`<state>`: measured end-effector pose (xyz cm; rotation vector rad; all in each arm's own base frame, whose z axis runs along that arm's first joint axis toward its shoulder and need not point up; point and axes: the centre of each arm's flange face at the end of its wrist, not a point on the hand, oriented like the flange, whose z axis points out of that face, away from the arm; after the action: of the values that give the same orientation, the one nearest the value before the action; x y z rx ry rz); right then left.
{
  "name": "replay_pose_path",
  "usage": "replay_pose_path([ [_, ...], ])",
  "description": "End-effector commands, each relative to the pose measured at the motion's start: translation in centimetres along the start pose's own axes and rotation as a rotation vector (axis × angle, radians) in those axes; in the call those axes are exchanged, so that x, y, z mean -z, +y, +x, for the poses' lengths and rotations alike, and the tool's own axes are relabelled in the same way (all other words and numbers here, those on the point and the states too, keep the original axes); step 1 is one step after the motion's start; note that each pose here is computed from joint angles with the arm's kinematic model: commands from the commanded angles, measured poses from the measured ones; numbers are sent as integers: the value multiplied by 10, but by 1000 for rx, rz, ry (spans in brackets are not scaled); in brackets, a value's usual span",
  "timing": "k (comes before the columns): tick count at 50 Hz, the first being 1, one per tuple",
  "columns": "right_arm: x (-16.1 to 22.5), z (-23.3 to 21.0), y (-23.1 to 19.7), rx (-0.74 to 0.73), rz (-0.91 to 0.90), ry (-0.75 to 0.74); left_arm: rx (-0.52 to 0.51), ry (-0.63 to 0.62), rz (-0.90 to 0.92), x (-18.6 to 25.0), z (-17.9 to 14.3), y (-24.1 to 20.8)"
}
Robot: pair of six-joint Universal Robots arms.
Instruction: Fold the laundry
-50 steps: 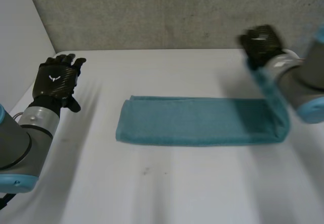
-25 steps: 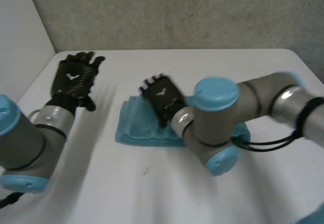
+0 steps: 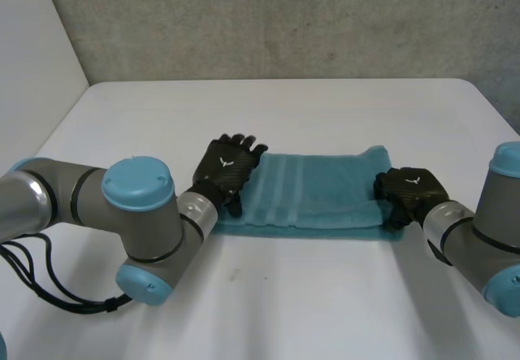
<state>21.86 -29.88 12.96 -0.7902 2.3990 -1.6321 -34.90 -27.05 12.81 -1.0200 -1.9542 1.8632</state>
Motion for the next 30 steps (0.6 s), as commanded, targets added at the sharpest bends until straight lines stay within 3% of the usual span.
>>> replay_pose_path([
  [1,-12,16,-7,60,70,49,7,-42,-65,20,-12,0],
  [5,-18,9,-48,220,204,63,8,-129,-73,43,-25,-14],
  [6,-14,-17,-74,278,285,19,8,-129,-73,43,-25,-14],
  [9,-8,-45,-94,310,345,-29,20,-195,-46,59,-40,-30],
  [10,-3,-74,-109,335,390,-87,26,-230,-40,65,-50,-34],
  [14,-8,-155,-101,398,391,-282,48,-289,-18,83,-67,-45],
  [17,-9,-176,-94,421,387,-331,54,-308,-3,89,-72,-50],
  [19,-1,-220,-73,482,382,-442,74,-368,8,97,-91,-53],
  [25,-2,-245,-42,547,349,-514,108,-429,22,101,-112,-54],
  [28,-4,-240,-53,537,368,-463,119,-434,38,98,-116,-57],
  [30,3,-225,-83,490,399,-354,110,-436,81,90,-120,-68],
])
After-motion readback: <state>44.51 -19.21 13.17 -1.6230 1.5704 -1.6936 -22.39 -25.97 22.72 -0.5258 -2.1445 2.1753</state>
